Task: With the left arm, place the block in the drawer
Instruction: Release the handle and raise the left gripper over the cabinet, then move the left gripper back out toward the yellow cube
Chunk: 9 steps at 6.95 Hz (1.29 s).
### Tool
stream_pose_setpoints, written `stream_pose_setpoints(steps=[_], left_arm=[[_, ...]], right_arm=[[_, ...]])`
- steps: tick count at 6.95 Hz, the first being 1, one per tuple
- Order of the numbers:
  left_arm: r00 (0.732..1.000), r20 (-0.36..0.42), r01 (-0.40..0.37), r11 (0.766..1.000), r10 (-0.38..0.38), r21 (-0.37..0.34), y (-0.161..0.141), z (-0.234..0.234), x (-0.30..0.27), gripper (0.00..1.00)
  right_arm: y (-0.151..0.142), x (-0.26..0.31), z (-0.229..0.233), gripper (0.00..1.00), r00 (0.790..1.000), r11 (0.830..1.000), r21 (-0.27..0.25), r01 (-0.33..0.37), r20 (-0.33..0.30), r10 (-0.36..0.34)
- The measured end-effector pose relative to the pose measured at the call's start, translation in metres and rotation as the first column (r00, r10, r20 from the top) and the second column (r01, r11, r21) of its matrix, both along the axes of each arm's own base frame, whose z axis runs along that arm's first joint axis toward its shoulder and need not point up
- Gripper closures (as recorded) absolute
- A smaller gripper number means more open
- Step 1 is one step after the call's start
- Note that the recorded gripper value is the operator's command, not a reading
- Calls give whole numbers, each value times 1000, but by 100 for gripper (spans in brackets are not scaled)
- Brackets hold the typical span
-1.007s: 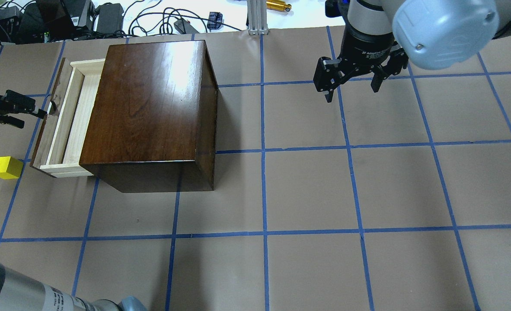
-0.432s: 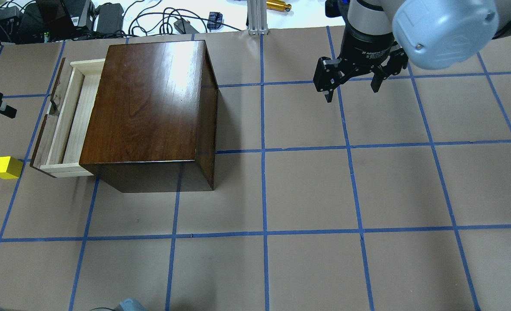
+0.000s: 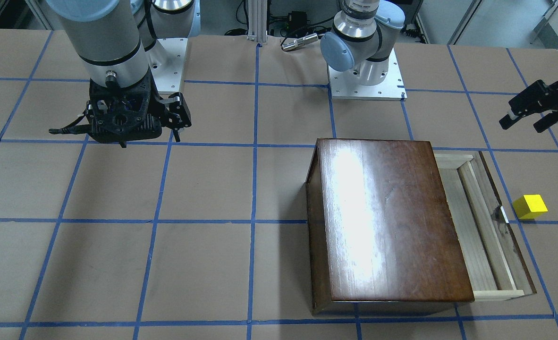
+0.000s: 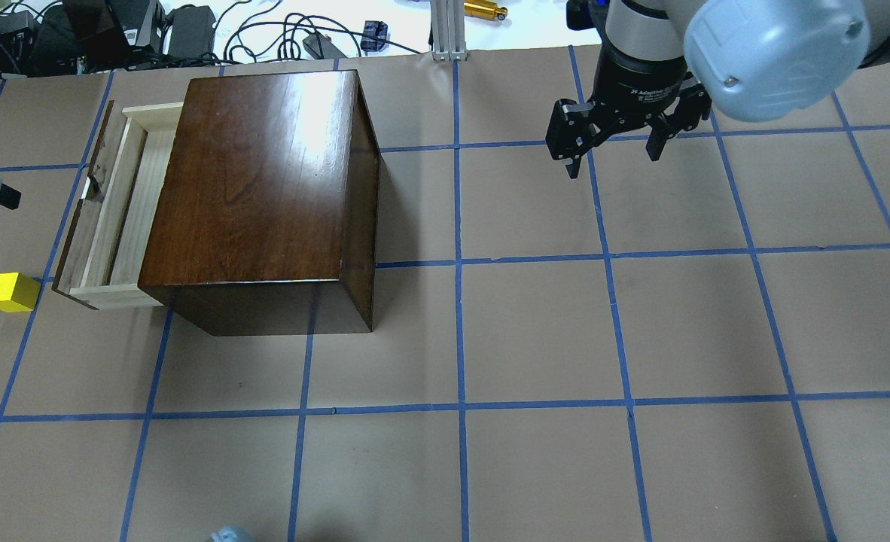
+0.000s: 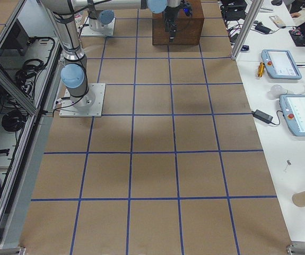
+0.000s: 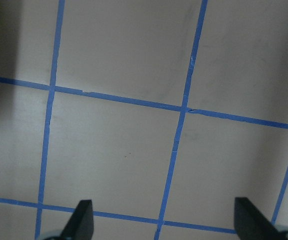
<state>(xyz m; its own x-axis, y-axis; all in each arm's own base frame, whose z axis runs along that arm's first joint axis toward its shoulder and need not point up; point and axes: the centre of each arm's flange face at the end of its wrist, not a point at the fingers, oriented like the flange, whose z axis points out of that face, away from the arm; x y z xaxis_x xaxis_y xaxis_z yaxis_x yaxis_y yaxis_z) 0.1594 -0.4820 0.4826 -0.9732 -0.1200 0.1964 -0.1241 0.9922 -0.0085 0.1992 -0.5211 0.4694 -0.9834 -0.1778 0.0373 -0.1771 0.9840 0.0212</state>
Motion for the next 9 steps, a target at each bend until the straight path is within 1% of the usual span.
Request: stream_pose_setpoints(steps=[1,2,3,4,5,6,7,9], left_arm=[[998,43,-38,999,37,21,-11,5,-35,0],[994,97,-58,998,56,22,-25,11,-78,0],[990,124,-66,998,64,12,-34,17,-122,0],[989,135,-59,998,58,1,-39,21,-165,0],[988,148,-36,999,38,-10,-41,20,-204,0],[984,179,-5,1000,9,-25,-44,17,-236,0],[977,214,11,999,-3,-35,-47,12,-258,0],[972,234,12,999,-3,-36,-51,7,-272,0]], right_arm=[[0,0,0,0,1000,1000,0,0,0,0],[0,0,0,0,1000,1000,0,-1,0,1],[0,0,0,0,1000,1000,0,-1,0,1],[0,0,0,0,1000,1000,0,0,1,0],[0,0,0,0,1000,1000,0,0,0,0],[0,0,0,0,1000,1000,0,0,0,0],[0,0,0,0,1000,1000,0,-1,0,1],[0,0,0,0,1000,1000,0,0,0,0]])
